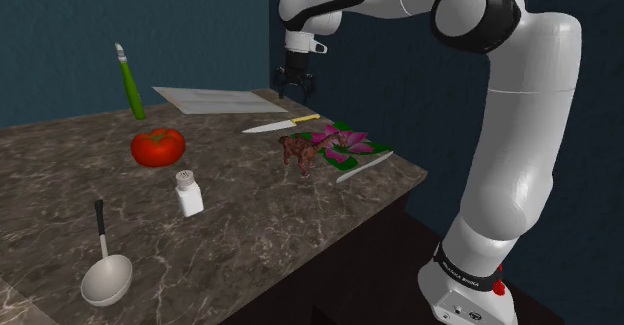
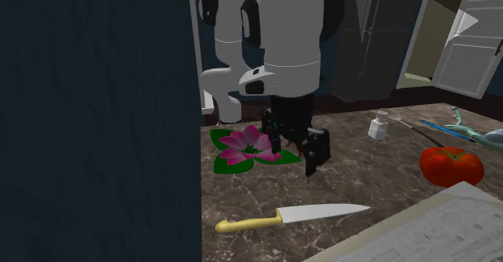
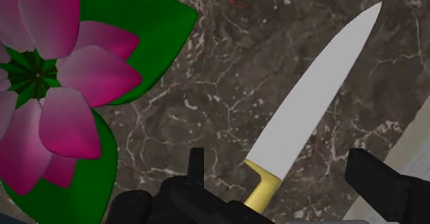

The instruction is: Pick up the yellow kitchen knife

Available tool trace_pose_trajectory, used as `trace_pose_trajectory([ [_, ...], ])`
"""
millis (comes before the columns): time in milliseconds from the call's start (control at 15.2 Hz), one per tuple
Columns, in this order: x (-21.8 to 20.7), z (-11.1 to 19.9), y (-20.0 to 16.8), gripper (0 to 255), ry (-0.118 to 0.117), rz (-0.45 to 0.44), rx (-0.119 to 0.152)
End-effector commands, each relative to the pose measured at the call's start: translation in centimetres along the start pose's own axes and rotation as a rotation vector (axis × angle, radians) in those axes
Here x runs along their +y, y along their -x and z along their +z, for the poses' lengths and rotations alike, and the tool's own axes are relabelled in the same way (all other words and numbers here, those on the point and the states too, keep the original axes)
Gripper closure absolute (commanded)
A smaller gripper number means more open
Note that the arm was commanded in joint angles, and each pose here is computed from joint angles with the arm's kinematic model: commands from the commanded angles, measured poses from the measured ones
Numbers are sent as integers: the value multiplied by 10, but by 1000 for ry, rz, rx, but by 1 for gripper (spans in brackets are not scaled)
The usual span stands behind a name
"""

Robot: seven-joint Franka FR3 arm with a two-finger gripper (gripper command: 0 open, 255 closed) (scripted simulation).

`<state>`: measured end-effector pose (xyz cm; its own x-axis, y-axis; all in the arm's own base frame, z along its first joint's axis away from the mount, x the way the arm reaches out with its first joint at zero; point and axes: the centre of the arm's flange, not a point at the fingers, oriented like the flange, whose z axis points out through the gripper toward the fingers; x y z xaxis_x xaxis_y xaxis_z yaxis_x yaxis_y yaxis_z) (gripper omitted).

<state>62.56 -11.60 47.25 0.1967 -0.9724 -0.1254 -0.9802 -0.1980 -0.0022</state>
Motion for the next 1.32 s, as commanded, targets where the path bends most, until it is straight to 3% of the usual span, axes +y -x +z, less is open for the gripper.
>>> trace_pose_trajectory([
  [0,-12,11,-24,0,6,96,-16],
  [330,-25,44,-84,0,19,320,-56],
  [924,-25,84,-89,0,19,320,-56],
  [990,-26,84,-89,255,19,320,-56],
  [1254,-26,84,-89,255,19,320,-56],
])
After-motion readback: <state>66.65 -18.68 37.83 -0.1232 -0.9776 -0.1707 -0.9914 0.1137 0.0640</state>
